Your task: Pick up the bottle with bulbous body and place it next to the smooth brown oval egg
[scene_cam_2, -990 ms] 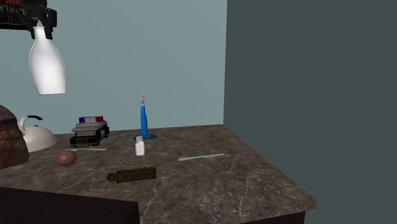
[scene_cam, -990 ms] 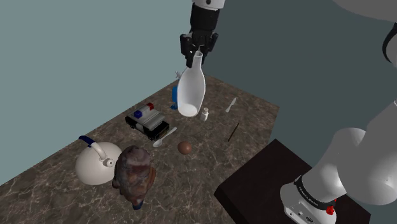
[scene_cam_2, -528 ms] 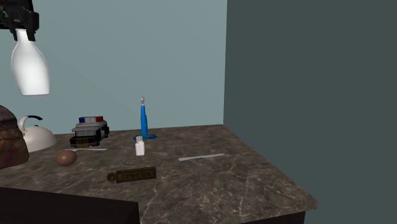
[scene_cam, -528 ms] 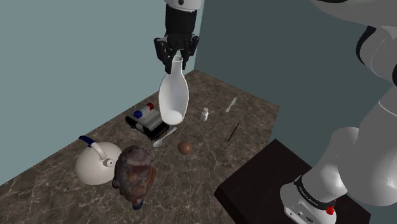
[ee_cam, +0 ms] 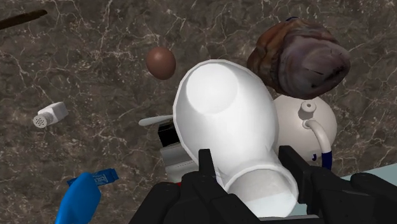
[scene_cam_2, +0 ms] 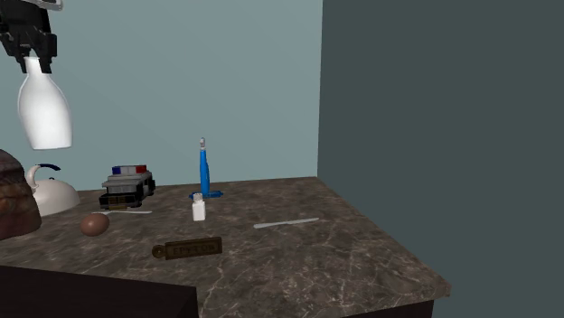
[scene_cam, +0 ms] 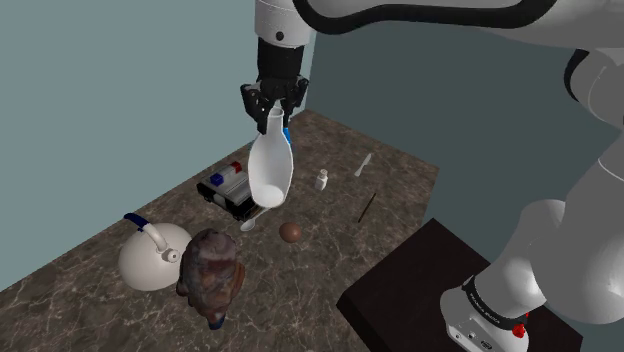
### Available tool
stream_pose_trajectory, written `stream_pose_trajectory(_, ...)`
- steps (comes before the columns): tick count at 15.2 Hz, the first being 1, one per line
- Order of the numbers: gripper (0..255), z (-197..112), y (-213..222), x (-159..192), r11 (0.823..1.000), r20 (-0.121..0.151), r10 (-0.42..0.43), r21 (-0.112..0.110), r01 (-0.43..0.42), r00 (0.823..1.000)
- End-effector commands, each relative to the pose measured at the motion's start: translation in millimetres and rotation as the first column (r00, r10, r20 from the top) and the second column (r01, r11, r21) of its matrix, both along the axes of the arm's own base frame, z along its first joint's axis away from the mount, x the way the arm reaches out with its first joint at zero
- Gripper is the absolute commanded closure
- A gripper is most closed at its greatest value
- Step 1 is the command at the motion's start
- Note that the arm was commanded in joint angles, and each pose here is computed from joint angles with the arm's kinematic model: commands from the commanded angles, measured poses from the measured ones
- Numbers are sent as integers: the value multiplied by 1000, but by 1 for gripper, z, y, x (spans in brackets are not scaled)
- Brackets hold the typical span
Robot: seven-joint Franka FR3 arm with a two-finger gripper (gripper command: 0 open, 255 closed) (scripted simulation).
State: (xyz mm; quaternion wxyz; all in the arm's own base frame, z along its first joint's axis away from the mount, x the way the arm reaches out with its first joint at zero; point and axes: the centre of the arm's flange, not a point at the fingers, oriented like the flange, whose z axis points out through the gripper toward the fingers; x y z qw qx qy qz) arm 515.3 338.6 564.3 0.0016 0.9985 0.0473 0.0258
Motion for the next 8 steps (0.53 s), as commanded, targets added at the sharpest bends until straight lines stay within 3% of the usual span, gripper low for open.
stream_pose_trajectory(1, 255, -11, 0, 0, 1000, 1, 0, 1, 0, 1000)
stream_pose_trajectory(8, 255, -48, 0, 0, 1000, 1, 0, 1, 0, 1000)
